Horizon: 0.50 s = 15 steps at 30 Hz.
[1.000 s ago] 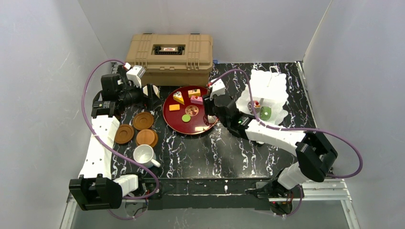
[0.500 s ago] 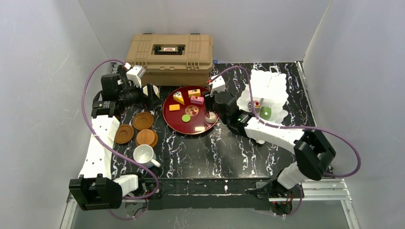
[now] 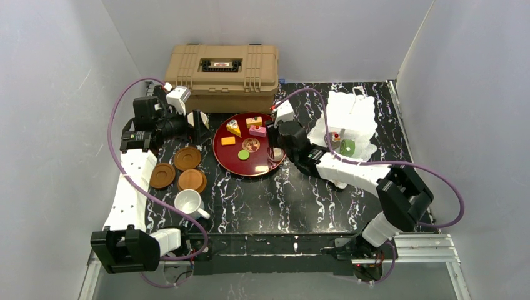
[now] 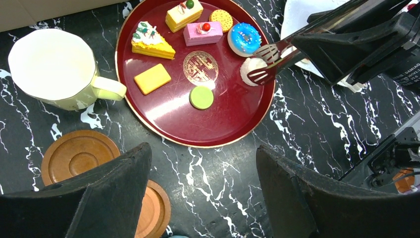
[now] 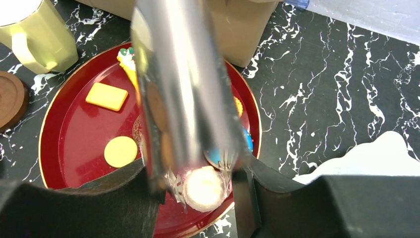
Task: Serve the afternoon tea
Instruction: Pick up the desert from the tray.
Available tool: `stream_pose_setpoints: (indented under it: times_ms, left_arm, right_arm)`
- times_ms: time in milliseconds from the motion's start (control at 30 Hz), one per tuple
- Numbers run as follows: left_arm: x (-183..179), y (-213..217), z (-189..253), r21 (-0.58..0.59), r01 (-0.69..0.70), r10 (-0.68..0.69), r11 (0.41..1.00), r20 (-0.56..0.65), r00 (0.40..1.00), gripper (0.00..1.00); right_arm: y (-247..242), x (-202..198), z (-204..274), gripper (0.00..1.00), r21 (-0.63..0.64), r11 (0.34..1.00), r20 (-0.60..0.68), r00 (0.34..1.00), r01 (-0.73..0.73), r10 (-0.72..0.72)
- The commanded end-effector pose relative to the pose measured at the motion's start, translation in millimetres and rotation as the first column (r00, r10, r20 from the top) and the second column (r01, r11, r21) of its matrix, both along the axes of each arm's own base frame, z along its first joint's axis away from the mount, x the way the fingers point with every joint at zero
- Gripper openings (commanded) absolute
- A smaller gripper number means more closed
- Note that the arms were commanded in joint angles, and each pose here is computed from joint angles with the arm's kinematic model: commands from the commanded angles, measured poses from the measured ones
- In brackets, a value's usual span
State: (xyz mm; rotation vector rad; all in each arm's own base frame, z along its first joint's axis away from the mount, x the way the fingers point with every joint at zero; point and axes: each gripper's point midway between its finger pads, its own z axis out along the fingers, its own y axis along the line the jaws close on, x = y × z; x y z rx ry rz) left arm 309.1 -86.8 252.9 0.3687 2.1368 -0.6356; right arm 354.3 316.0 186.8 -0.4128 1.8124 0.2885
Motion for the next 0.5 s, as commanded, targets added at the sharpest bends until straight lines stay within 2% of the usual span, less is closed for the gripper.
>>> stream_pose_setpoints:
  times_ms: [0, 267, 467]
  left_arm:
    - [-2, -1, 9, 0.0, 0.01, -0.01, 1.0, 0.013, 1.0, 0.75]
    - [-3, 0, 10, 0.005, 0.005, -0.005, 1.0, 0.018, 1.0, 0.75]
    - [-3, -1, 10, 0.0, 0.01, -0.01, 1.0, 0.017, 1.0, 0.75]
  right_arm:
    - [7, 3, -1, 0.54, 0.052, 0.999, 0.005, 1.0, -0.002, 0.002]
    - [8, 4, -18, 0.47, 0.046, 0.999, -0.017, 1.0, 0.004, -0.003]
    - [-1, 2, -7, 0.29, 0.05, 0.999, 0.014, 1.0, 0.02, -0.021]
